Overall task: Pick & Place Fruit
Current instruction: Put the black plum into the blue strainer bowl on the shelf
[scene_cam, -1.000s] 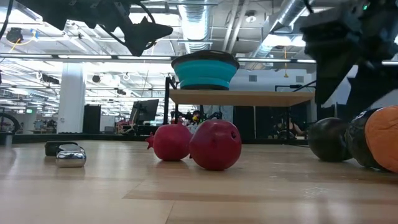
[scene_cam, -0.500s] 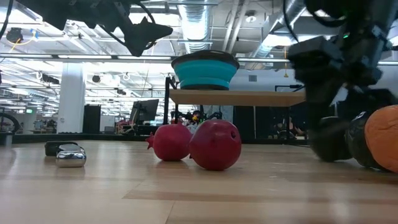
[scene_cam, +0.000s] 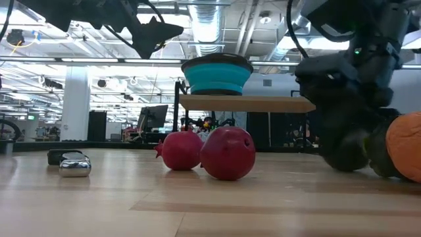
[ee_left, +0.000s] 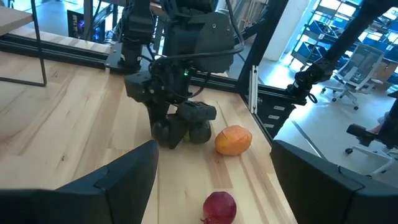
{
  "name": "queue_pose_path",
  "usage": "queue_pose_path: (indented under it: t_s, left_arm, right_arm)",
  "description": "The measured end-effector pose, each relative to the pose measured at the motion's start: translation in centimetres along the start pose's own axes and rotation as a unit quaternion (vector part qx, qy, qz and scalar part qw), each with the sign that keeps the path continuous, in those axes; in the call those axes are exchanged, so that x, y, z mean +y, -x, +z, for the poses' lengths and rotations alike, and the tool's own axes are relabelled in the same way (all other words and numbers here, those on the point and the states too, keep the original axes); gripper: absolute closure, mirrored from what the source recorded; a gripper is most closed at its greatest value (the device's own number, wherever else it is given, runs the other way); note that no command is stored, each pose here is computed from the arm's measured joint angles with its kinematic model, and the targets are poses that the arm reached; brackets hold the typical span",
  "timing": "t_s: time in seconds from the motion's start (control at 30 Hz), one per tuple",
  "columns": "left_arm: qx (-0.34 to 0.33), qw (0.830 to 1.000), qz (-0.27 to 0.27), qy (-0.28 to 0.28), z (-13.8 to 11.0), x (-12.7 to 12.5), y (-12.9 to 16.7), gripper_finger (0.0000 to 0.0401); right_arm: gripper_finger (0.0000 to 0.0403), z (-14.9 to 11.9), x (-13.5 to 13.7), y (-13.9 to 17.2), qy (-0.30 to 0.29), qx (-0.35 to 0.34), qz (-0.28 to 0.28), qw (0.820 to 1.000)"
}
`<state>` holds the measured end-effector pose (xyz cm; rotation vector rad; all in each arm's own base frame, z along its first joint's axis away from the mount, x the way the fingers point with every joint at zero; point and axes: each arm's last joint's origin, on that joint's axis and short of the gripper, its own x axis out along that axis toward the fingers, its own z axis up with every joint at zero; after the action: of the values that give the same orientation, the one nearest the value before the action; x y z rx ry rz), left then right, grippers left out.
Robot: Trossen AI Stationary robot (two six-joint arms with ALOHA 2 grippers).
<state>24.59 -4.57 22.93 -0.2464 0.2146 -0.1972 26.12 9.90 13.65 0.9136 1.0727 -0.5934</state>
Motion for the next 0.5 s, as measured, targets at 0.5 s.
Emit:
queue_pose_path:
  t_s: [0.5]
  left_arm:
    - [0.000,0.979,-0.078,-0.189,-0.2,-1.2,0.0,0.0096]
  right_arm:
    - [0.0158,6.9,7.0,0.6,0.221,-0.229,0.440,0.840]
